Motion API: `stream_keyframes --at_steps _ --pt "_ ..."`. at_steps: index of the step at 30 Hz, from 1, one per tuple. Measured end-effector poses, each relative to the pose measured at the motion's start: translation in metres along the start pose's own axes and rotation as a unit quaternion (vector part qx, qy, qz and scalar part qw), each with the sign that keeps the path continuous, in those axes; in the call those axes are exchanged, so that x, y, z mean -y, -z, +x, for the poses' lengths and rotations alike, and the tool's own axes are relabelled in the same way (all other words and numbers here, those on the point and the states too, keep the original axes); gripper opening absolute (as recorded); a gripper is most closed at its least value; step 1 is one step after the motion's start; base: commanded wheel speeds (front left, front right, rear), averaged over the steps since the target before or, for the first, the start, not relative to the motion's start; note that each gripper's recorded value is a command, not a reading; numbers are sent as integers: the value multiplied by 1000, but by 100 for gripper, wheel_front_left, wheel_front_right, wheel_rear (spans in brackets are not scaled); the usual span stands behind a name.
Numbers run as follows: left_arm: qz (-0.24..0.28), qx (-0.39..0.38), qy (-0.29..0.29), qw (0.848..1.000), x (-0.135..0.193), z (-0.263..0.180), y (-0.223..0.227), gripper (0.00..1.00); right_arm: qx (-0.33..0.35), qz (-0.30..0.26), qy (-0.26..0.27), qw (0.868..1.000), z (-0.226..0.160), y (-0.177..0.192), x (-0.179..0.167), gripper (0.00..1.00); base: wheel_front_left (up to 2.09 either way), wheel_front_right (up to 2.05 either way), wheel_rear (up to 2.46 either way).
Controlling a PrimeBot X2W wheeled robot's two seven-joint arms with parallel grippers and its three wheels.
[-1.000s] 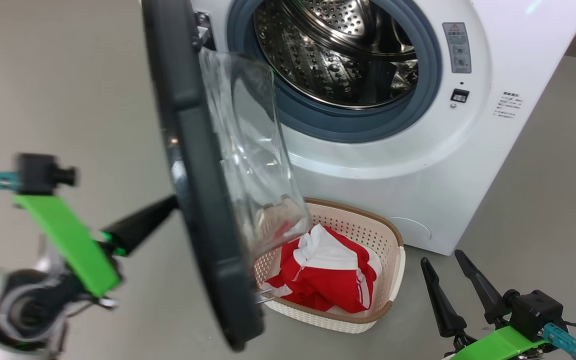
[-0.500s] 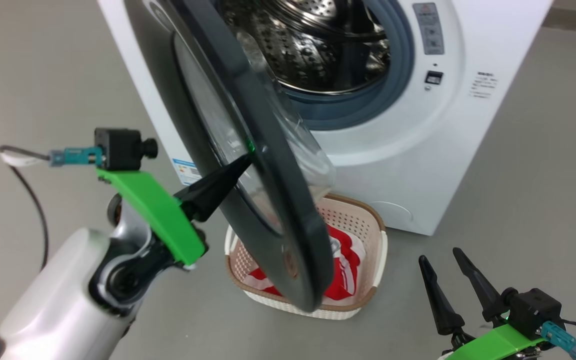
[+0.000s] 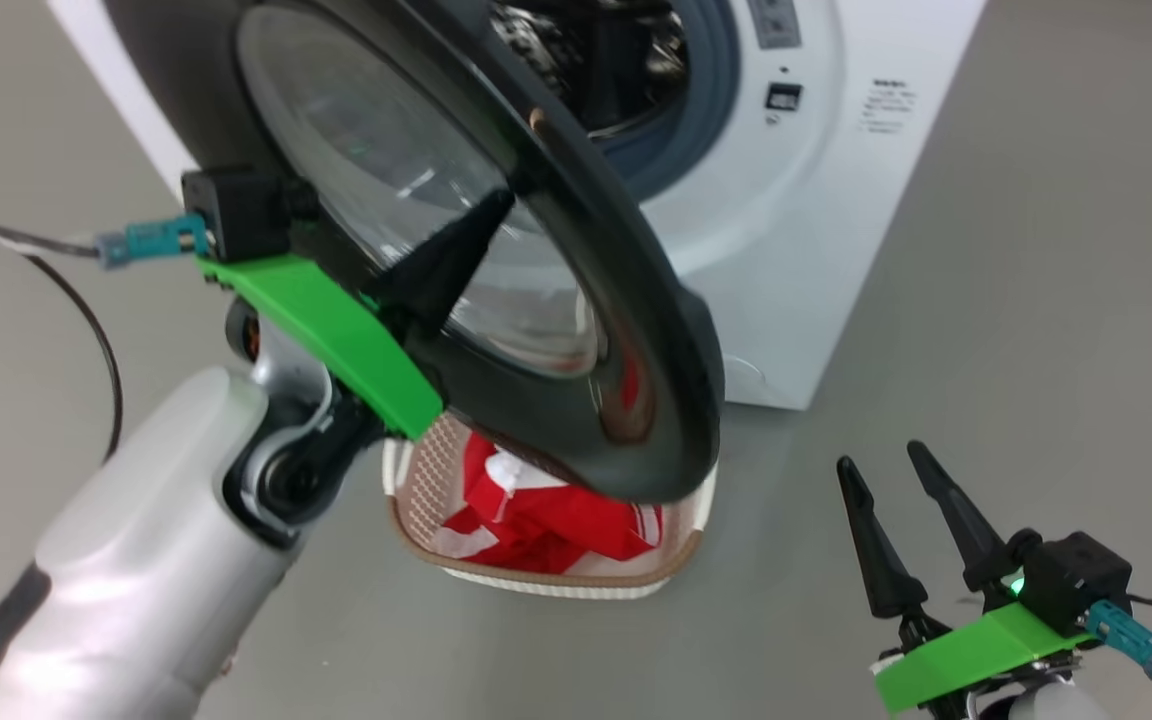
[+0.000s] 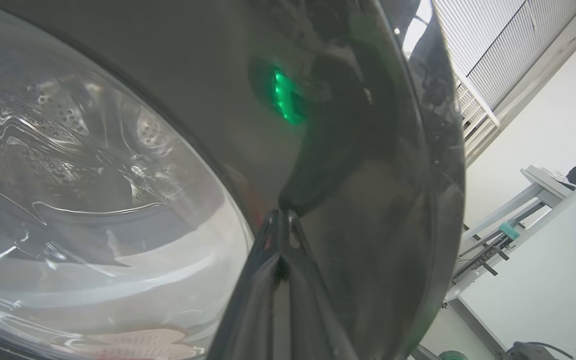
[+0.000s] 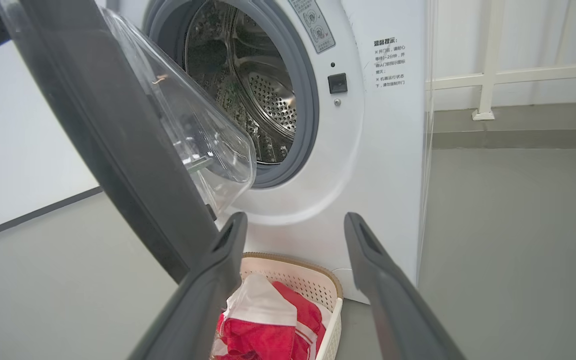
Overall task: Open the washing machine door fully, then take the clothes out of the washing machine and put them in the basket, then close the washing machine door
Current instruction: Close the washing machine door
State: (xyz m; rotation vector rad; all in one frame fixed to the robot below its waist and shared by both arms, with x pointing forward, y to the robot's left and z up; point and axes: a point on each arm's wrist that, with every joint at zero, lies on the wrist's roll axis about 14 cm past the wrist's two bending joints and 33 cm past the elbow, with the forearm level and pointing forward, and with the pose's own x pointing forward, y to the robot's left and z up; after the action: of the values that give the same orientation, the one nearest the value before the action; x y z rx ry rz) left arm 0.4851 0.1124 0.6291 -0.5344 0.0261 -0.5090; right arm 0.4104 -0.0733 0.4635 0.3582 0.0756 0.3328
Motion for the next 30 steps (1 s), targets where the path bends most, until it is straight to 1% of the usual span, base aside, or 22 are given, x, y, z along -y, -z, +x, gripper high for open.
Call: stream_keyframes --at_steps 17,30 --pt "15 15 11 1000 -15 76 20 0 9 -3 67 998 -2 -2 46 100 0 0 0" --pt "41 34 -4 999 -35 113 16 0 12 5 104 994 -11 -3 69 100 0 0 0"
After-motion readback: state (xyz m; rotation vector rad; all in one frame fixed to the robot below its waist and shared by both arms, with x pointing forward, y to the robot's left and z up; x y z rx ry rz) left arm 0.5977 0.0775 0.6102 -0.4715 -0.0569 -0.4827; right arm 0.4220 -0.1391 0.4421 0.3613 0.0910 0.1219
